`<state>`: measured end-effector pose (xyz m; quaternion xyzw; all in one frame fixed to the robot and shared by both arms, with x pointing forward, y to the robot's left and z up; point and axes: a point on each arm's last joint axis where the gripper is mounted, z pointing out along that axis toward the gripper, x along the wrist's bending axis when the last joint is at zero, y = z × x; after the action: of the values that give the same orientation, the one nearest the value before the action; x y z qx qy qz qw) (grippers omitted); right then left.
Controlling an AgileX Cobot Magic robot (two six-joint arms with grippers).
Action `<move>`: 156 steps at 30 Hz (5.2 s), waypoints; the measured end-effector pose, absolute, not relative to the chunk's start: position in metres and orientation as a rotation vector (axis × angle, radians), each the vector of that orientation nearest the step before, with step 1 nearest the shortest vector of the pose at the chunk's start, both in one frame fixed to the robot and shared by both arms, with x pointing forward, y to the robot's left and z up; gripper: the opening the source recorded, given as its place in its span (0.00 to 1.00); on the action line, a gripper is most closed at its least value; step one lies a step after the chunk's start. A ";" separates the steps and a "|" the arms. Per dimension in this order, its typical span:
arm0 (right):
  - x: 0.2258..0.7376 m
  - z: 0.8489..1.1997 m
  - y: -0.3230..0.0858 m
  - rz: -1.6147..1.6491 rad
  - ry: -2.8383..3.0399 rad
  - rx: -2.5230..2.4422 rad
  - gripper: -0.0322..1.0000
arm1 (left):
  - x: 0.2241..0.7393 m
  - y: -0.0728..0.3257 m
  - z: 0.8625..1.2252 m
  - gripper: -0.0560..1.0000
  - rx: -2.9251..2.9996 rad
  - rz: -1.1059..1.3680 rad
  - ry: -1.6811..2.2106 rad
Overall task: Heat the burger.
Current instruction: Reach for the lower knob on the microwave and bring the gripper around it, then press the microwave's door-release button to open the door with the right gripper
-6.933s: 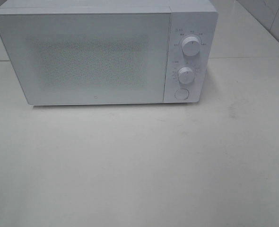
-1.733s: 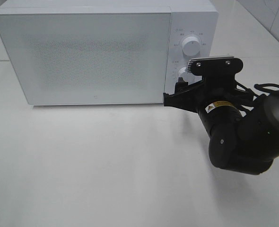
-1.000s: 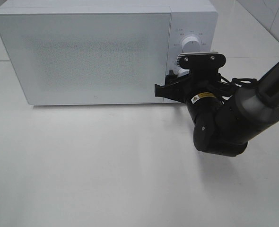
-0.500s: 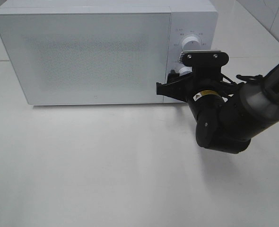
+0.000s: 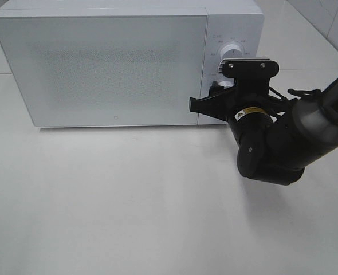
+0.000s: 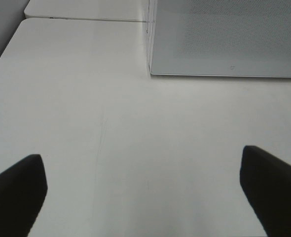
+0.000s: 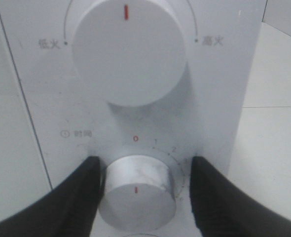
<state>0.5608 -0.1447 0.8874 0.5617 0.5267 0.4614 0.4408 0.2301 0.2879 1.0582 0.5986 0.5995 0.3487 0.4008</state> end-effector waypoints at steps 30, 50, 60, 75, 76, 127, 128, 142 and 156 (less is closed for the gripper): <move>0.559 0.886 -0.144 1.520 1.005 1.782 0.45 | 0.230 0.288 1.058 0.99 1.514 0.882 1.516; 0.558 0.883 -0.147 2.044 -0.055 2.508 0.46 | 0.230 0.288 1.058 0.99 1.514 0.882 1.516; 0.558 0.883 -0.147 2.096 -0.292 2.597 0.46 | 0.230 0.288 1.058 0.99 1.514 0.882 1.516; 0.558 0.883 -0.147 2.105 -0.340 2.613 0.46 | 0.230 0.288 1.058 0.99 1.514 0.882 1.516; 0.558 0.883 -0.147 2.105 -0.340 2.613 0.46 | 0.230 0.288 1.058 0.99 1.514 0.882 1.516; 0.535 0.898 -0.145 2.095 0.226 2.474 0.70 | 0.230 0.288 1.058 0.99 1.514 0.882 1.516; 0.533 0.900 -0.145 2.085 0.274 2.468 0.70 | 0.230 0.288 1.058 0.99 1.514 0.882 1.516; 0.497 0.928 -0.142 1.422 1.419 2.236 0.70 | 0.230 0.288 1.058 0.99 1.514 0.882 1.516; 0.467 0.960 -0.140 0.930 2.244 1.780 0.70 | 0.230 0.288 1.058 0.99 1.514 0.882 1.516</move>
<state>0.4666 -0.1402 0.9600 0.5898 0.7435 0.3082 0.0651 0.2301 0.2879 1.0582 0.5986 0.5995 0.3487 0.4008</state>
